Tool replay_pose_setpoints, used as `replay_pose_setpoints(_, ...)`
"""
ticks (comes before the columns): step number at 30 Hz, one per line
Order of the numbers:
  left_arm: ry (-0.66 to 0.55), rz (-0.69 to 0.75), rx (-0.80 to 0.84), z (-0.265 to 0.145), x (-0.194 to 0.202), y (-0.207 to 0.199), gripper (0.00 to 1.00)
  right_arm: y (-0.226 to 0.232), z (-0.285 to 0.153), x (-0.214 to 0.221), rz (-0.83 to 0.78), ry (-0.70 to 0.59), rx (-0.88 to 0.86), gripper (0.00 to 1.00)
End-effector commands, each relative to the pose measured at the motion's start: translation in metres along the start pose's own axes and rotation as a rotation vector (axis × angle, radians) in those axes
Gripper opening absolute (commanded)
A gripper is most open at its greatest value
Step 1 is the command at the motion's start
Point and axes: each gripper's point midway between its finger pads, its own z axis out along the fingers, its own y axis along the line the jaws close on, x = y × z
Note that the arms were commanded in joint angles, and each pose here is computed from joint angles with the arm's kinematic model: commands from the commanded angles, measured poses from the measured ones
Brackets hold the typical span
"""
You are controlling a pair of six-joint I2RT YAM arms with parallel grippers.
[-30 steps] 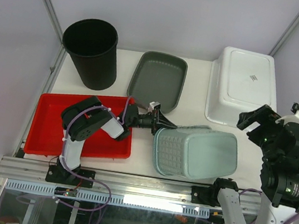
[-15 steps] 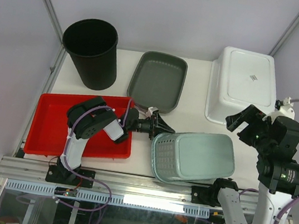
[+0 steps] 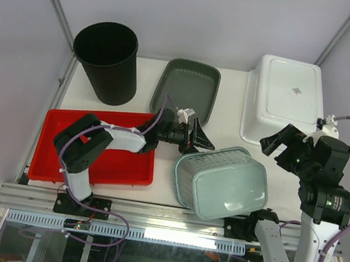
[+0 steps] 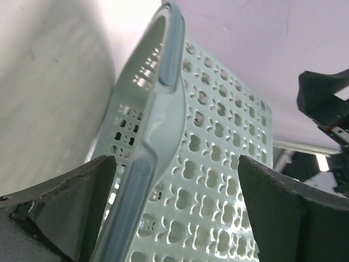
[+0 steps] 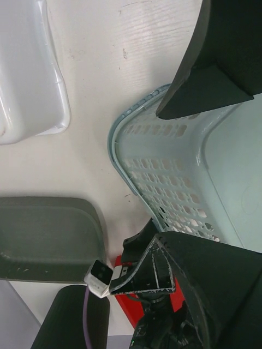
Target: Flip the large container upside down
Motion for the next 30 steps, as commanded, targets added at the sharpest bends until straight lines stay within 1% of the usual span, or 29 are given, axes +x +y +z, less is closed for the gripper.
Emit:
replay_pose_setpoints(1, -0.056, 0.2, -0.121, -0.005, -0.01, -0.008, 0.99, 0.009, 0.002, -0.003, -0.011, -0.001, -0.046, 0.88)
replay_pose_setpoints(5, -0.098, 0.26, -0.187, -0.008, -0.025, -0.015, 0.99, 0.001, 0.004, 0.005, -0.017, 0.034, -0.012, 0.89)
replay_pose_setpoints(12, -0.12, 0.286, -0.24, -0.007, -0.038, -0.003, 0.99, -0.004, 0.006, 0.021, -0.038, 0.09, -0.01, 0.89)
replay_pose_setpoints(17, -0.121, 0.315, -0.278, -0.007, -0.042, 0.006, 0.99, -0.012, 0.01, 0.036, -0.069, 0.162, 0.005, 0.9)
replay_pose_setpoints(24, -0.147, 0.483, -0.328, -0.013, -0.055, -0.003, 0.99, -0.018, 0.019, 0.059, -0.048, 0.261, 0.011, 0.91)
replay_pose_setpoints(30, -0.178, 0.577, -0.425, -0.022, -0.068, 0.001, 0.99, -0.034, 0.024, 0.063, -0.009, 0.282, 0.111, 0.93)
